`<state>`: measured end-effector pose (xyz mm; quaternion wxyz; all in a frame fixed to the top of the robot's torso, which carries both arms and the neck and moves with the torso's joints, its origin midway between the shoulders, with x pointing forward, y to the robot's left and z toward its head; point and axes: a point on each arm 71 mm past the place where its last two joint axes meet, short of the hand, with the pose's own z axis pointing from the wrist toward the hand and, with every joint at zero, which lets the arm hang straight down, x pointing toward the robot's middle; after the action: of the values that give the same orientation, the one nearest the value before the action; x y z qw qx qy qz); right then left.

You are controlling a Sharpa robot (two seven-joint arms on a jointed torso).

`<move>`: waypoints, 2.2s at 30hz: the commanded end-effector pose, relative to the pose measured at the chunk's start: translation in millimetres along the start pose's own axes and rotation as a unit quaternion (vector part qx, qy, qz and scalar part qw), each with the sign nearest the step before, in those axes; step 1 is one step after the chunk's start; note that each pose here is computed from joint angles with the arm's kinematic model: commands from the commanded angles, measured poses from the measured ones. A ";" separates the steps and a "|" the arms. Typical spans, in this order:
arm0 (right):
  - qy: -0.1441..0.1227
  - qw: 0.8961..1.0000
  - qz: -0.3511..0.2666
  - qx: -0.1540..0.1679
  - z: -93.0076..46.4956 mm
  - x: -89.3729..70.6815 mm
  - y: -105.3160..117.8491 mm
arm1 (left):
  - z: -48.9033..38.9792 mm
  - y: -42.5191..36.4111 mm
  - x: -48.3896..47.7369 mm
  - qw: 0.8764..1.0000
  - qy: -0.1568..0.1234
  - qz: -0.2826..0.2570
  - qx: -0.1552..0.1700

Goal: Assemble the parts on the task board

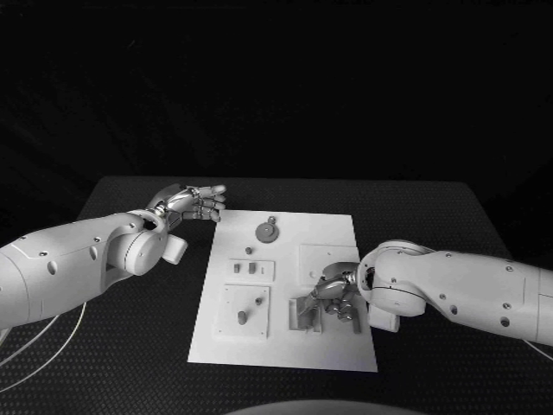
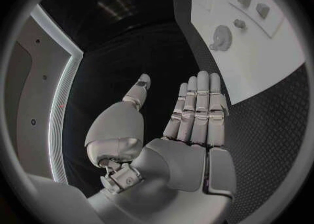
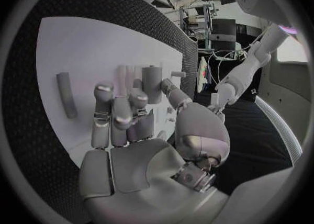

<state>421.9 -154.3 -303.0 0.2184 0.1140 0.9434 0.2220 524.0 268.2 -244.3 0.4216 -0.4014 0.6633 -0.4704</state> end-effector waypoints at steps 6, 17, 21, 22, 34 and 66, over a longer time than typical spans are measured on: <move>0.000 1.000 -0.002 0.002 1.1 1.6 0.4 | 0.2 -1.4 2.2 1.000 0.008 0.000 0.004; 0.005 1.000 -0.005 0.002 2.4 3.1 1.0 | -0.1 -1.2 1.7 1.000 0.008 0.000 0.004; 0.004 1.000 -0.004 0.000 2.9 3.7 1.3 | -0.1 -1.2 1.5 1.000 0.007 0.001 0.004; 0.003 1.000 -0.004 0.000 2.9 3.6 1.5 | -0.1 -1.2 1.5 1.000 0.007 0.001 0.003; 0.000 1.000 -0.003 -0.003 2.6 3.7 1.8 | 0.0 -1.0 1.6 1.000 0.008 0.001 0.002; -0.068 0.998 -0.014 -0.001 -35.8 -35.7 -23.6 | -1.2 -0.6 -0.5 1.000 0.006 0.001 0.003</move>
<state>435.1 -198.2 -273.6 0.2818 0.1320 0.9257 0.2149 523.5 272.6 -244.3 0.4233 -0.4026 0.6642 -0.4664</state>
